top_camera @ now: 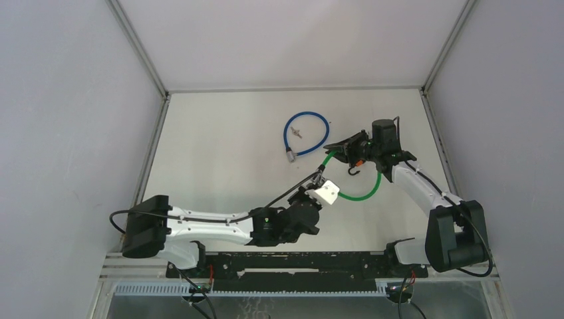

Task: Lock with the key
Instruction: Lock the lock.

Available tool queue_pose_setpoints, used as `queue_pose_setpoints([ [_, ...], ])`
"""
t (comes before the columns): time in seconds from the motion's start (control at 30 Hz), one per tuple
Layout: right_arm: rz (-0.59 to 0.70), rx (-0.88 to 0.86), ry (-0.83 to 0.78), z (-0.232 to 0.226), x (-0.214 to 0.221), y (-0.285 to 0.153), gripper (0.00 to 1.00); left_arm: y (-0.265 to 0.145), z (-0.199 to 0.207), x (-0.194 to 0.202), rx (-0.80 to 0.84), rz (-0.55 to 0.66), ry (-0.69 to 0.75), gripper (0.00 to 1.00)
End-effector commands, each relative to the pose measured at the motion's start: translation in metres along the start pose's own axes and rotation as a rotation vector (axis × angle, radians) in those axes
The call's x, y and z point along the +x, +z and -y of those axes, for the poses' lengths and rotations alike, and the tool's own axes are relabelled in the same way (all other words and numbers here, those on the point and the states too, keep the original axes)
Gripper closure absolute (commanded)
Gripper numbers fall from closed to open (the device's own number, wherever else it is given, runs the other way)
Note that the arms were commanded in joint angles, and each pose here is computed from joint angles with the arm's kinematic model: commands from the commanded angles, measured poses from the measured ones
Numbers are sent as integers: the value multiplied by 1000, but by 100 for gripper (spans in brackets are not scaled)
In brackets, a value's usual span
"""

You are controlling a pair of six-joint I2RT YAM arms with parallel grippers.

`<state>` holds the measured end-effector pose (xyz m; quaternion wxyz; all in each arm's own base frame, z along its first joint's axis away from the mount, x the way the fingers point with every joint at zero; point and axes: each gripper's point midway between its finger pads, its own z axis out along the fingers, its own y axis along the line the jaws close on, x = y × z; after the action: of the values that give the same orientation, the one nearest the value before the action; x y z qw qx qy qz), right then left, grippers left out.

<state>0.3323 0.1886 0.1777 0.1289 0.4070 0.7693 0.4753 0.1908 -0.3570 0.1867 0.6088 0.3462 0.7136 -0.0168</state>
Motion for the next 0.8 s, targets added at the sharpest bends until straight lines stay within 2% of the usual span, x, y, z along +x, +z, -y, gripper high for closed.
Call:
queue_pose_setpoints([
  [0.0, 261, -195, -20, -60, -70, -19, 100, -34, 22, 59, 130, -145, 104, 100],
  [0.17, 274, -214, -42, -69, -75, -23, 100, -46, 26, 77, 185, -196, 76, 100],
  [0.4, 286, -228, -47, -74, -77, -24, 100, -55, 23, 81, 210, -211, 4, 100],
  [0.57, 273, -223, -56, -73, -75, -22, 100, -50, 8, 77, 206, -217, -174, 100],
  [0.67, 270, -221, -60, -73, -74, -23, 100, -46, -16, 63, 148, -180, -276, 100],
  [0.7, 269, -222, -61, -74, -73, -23, 100, -43, -24, 58, 127, -171, -302, 94],
  [0.77, 264, -223, -61, -74, -71, -21, 100, -38, -37, 42, 109, -141, -346, 71],
])
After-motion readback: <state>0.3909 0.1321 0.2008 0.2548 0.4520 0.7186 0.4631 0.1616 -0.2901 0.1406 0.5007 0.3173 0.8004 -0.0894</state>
